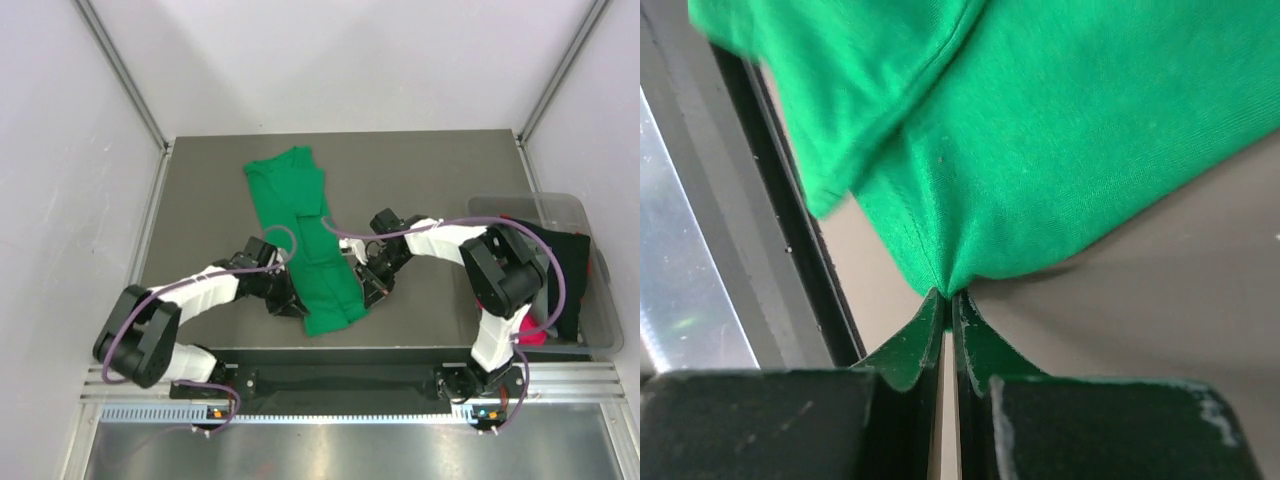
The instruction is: Fold and stack the t-shirts
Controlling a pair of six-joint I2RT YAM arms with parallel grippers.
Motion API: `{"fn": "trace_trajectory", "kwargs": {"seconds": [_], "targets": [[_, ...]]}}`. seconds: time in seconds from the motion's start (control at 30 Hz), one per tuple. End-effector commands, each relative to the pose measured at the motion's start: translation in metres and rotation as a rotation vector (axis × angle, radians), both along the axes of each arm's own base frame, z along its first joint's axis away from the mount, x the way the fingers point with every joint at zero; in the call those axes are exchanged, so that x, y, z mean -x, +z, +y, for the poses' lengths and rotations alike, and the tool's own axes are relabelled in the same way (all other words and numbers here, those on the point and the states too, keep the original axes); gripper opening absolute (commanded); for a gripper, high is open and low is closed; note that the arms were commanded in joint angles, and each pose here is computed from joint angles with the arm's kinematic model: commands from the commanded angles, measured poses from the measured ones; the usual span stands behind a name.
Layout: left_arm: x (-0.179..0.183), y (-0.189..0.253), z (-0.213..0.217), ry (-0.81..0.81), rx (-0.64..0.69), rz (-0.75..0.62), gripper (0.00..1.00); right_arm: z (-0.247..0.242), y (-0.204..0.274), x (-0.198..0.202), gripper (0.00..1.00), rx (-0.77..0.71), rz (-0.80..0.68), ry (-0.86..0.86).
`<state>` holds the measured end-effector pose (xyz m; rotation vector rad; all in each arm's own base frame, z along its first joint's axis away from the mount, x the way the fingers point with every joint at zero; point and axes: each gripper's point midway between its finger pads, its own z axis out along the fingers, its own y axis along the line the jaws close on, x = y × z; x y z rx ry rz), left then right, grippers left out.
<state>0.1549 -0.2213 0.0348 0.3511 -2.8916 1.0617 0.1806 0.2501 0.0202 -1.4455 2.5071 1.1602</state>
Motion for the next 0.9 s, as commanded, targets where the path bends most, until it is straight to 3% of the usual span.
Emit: {"fn": "trace_trajectory", "kwargs": {"seconds": [0.0, 0.13, 0.33, 0.53, 0.87], "targets": [[-0.041, 0.047, -0.001, 0.031, 0.076, -0.19, 0.0, 0.016, 0.039, -0.018, 0.0, -0.109, -0.161, 0.027], [-0.078, 0.087, 0.017, 0.099, 0.116, -0.314, 0.0, 0.025, 0.084, -0.025, 0.0, -0.201, -0.259, 0.046], [-0.103, 0.143, 0.022, 0.12, 0.172, -0.455, 0.0, 0.046, 0.155, -0.048, 0.0, -0.329, -0.401, 0.042], [-0.106, 0.152, 0.036, 0.163, 0.175, -0.459, 0.0, 0.059, 0.182, -0.068, 0.0, -0.367, -0.458, 0.029], [-0.11, 0.137, 0.061, 0.234, 0.123, -0.469, 0.0, 0.083, 0.173, -0.134, 0.0, -0.313, -0.57, -0.064]]}}
